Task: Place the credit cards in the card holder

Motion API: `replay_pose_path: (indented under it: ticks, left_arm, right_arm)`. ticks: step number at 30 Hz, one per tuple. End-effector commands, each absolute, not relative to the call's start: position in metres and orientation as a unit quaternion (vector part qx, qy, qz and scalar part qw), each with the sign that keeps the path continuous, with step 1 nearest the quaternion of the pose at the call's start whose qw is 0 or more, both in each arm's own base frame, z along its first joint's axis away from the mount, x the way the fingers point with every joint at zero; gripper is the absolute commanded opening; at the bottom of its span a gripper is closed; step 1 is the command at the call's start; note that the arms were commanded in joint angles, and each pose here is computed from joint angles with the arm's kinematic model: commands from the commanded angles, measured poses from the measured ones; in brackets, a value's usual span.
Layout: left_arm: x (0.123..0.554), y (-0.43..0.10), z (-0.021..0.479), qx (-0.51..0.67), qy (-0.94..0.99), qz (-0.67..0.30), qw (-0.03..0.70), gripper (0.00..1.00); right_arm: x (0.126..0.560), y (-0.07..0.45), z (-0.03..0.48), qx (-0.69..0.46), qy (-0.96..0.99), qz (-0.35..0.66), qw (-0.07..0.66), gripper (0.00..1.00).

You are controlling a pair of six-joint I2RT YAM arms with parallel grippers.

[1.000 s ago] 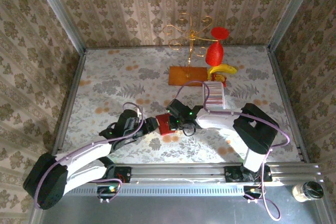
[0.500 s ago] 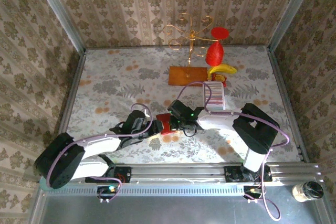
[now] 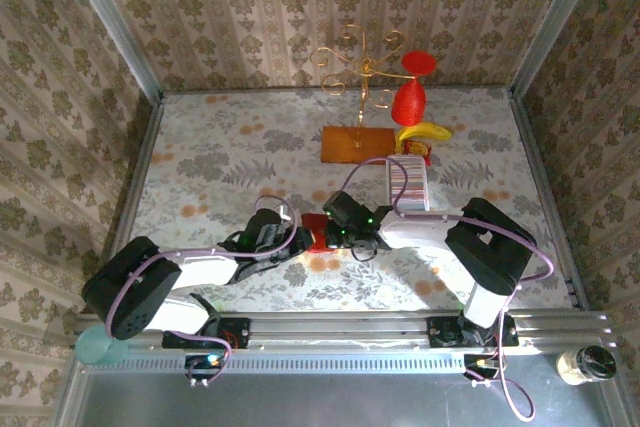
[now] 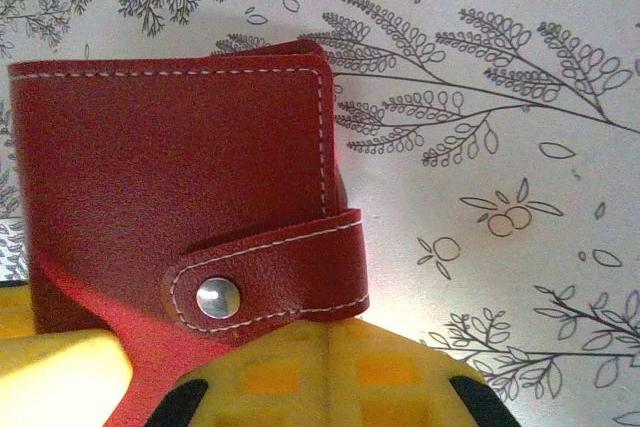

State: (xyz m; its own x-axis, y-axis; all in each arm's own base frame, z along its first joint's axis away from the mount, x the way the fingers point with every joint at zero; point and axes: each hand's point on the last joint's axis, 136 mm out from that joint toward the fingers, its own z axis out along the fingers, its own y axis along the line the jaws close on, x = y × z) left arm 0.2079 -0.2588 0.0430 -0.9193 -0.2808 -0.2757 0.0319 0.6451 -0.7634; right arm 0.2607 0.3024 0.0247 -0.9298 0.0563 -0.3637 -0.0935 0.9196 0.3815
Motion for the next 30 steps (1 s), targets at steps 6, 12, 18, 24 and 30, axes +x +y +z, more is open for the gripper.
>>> replay_pose_path:
  ticks: [6, 12, 18, 24, 30]
  left_arm:
    - [0.204, -0.266, 0.075, -0.030, 0.862, -0.456, 0.218, 0.01]
    - [0.194, -0.257, 0.093, 0.032, 0.871, -0.424, 0.246, 0.00]
    - [0.188, -0.249, 0.120, 0.093, 0.864, -0.394, 0.301, 0.00]
    - [0.186, -0.249, 0.139, 0.093, 0.839, -0.422, 0.331, 0.00]
    - [0.185, -0.250, 0.147, 0.098, 0.831, -0.426, 0.345, 0.00]
  right_arm:
    - [0.251, 0.297, 0.043, -0.004, 0.952, 0.234, 0.197, 0.05]
    - [0.248, 0.290, 0.090, -0.015, 0.936, 0.259, 0.237, 0.17]
    - [0.244, 0.293, 0.138, -0.018, 0.917, 0.297, 0.267, 0.37]
    - [0.240, 0.311, 0.162, -0.033, 0.907, 0.321, 0.270, 0.51]
    - [0.241, 0.324, 0.161, -0.040, 0.909, 0.319, 0.265, 0.53]
